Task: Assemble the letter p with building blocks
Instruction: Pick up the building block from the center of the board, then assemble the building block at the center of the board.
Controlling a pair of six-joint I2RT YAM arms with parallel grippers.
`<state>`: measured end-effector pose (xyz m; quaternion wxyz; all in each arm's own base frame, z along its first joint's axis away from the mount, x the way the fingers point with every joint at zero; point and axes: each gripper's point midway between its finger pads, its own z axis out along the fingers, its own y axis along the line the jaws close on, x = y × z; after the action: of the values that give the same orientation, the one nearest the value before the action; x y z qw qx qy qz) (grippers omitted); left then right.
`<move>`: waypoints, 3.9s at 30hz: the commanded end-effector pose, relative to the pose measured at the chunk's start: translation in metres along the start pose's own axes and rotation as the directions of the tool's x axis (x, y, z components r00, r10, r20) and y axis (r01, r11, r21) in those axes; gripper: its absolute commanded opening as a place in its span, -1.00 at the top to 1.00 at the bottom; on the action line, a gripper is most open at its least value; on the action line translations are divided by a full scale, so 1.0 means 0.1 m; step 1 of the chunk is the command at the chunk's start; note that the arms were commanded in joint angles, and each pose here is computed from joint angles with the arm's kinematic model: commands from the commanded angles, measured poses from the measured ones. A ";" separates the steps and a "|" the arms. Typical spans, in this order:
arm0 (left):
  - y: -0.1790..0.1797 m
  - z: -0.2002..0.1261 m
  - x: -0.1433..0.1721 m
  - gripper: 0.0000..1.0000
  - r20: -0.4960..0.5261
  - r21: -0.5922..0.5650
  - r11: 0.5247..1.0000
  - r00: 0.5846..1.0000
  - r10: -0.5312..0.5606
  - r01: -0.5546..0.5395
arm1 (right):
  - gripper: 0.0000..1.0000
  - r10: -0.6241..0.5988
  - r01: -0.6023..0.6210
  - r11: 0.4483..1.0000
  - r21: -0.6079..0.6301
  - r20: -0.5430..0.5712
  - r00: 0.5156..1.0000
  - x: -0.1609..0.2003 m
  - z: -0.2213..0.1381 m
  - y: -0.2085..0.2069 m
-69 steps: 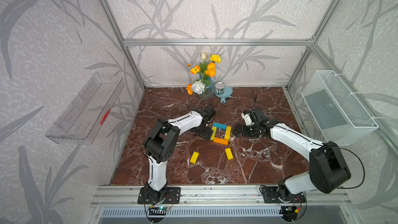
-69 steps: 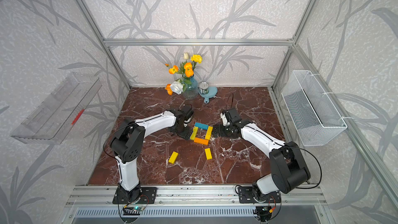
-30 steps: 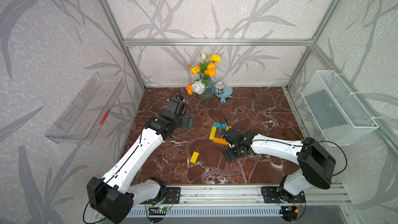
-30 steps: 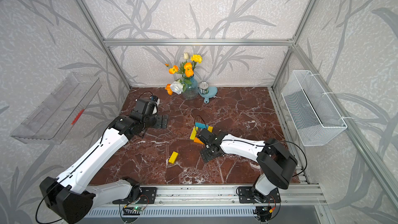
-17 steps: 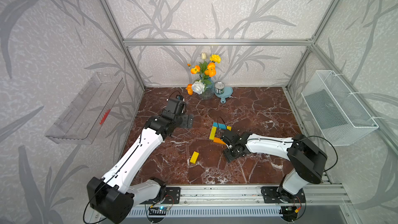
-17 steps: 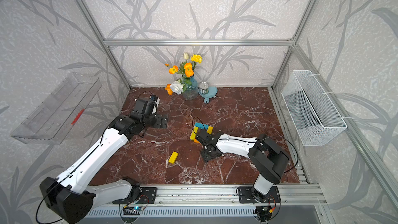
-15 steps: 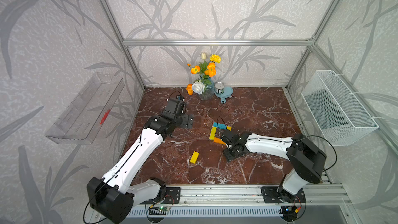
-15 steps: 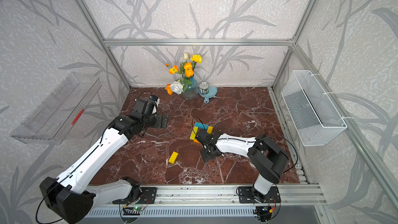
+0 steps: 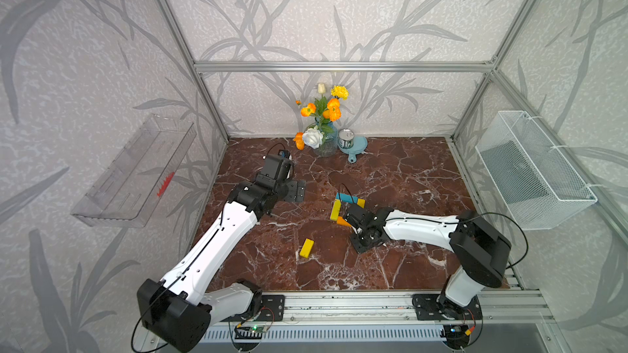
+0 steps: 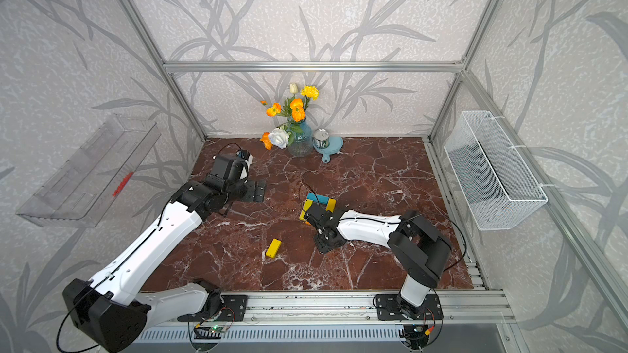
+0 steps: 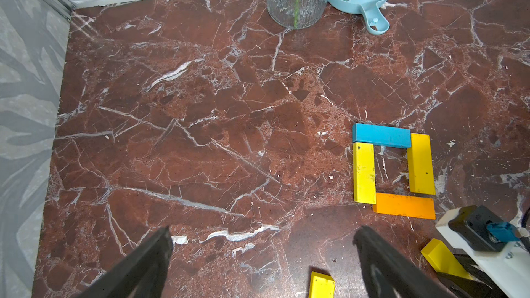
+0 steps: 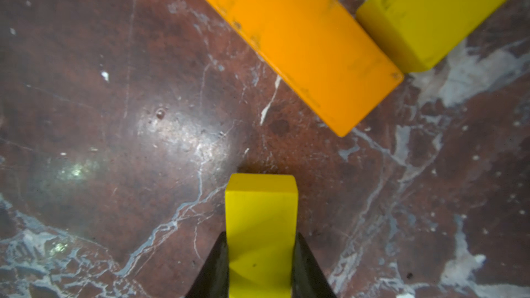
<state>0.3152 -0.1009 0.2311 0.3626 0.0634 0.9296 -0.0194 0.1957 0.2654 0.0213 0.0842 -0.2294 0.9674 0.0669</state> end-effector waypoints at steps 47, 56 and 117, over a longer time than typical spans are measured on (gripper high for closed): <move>0.06 -0.60 -0.35 -0.99 0.170 0.089 0.996 0.985 -0.010 -0.006 | 1.00 0.461 -0.469 0.883 0.037 0.127 0.878 -0.76 0.10 0.73; 0.25 -0.71 -0.43 -0.99 0.210 0.068 0.996 0.976 -0.063 0.050 | 1.00 0.495 -0.502 0.864 0.047 0.105 0.863 -0.79 0.21 0.60; 0.31 -0.80 -0.35 -0.99 0.208 0.068 0.997 0.976 -0.058 0.045 | -0.27 0.387 -0.398 0.917 -0.001 0.237 0.891 -0.99 -0.19 0.67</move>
<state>0.2986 -0.0751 0.3029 0.4437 0.0519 0.8913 -0.0778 0.2420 0.3647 0.0310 0.1326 0.0034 0.9885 0.0728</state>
